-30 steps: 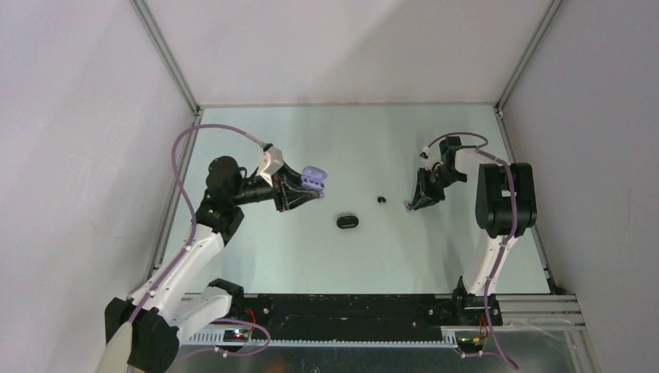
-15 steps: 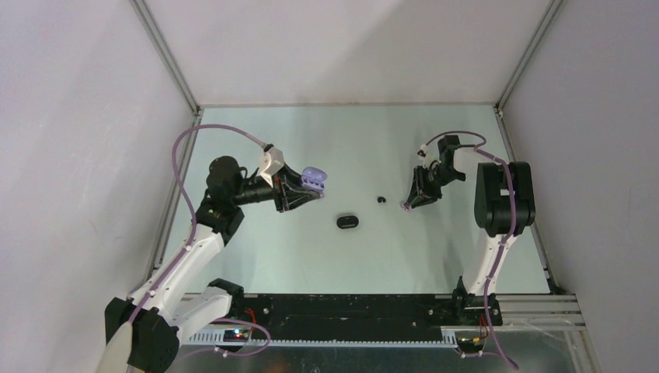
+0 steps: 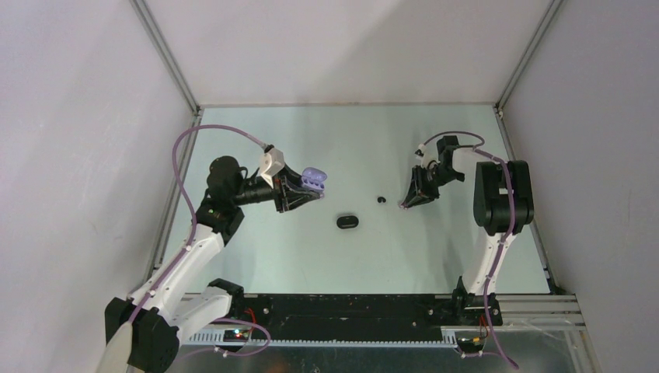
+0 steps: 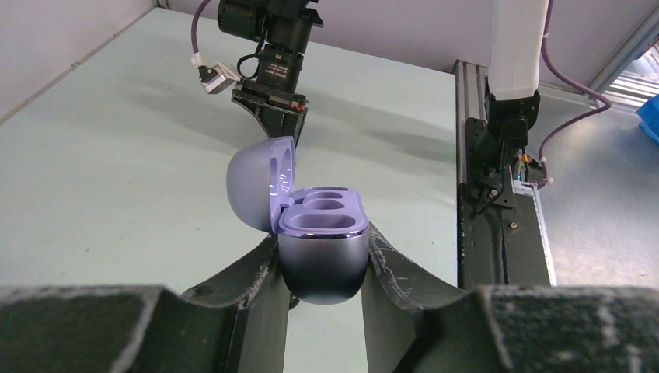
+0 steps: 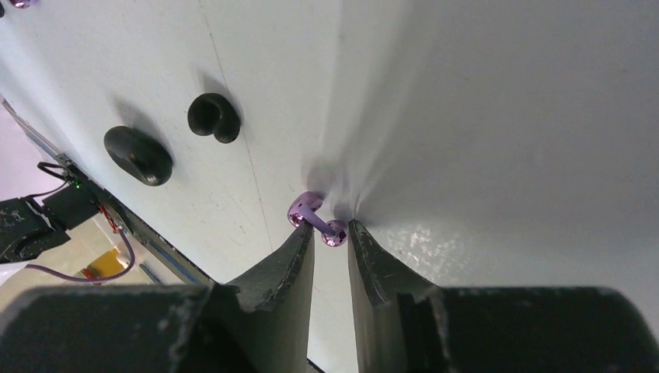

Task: Insert the wireless bluetooth earbuds into the charging case
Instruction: Pick up the left earbud from the center of the board, then insert the left earbud into the left side groove of the charging case.

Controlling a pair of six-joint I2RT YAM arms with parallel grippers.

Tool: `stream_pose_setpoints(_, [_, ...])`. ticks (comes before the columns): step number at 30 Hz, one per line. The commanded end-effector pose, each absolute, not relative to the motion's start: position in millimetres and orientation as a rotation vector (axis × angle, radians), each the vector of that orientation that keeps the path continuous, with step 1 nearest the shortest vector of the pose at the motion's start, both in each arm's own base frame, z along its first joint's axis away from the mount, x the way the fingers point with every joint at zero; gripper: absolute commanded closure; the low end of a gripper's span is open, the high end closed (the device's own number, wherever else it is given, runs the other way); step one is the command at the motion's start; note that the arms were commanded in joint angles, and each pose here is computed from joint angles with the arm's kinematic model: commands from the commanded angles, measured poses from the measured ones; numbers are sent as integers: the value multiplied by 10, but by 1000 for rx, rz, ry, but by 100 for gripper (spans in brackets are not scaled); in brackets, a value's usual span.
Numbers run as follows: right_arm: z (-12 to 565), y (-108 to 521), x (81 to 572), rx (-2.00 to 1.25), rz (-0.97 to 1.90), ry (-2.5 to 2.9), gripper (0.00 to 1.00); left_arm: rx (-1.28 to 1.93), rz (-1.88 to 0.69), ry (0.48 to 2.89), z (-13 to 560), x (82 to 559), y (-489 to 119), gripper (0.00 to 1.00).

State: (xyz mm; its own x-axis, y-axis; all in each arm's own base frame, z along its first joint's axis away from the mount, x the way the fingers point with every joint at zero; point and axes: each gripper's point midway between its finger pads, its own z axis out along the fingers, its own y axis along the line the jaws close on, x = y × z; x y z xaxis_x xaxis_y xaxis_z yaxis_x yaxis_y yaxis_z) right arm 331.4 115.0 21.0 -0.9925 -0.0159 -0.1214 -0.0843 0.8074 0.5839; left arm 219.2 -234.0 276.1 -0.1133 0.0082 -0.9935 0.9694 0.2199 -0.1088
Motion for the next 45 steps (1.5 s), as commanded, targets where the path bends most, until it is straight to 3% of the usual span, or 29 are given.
stream_pose_setpoints(1, [307,1294,3434,-190,985,2808,75,1019,-1082,1373,2787,2208,-2327,100])
stream_pose_setpoints(14, [454,1528,3335,-374,1067,2740,94,1024,-1079,1365,2799,2187,-2322,100])
stream_pose_setpoints(22, [721,1621,3351,-527,978,2630,96,1022,-1091,1383,2755,2202,-2333,100])
stream_pose_setpoints(29, [1849,1787,3243,-789,851,2236,96,1046,-1131,1428,2616,2196,-2410,100])
stream_pose_setpoints(36, [3085,2135,2673,-1042,731,1718,96,1152,-1171,1421,2526,2070,-2496,100])
stream_pose_setpoints(45, [3462,2683,2002,-1263,833,1469,96,1320,-1296,1340,2418,1702,-2518,100])
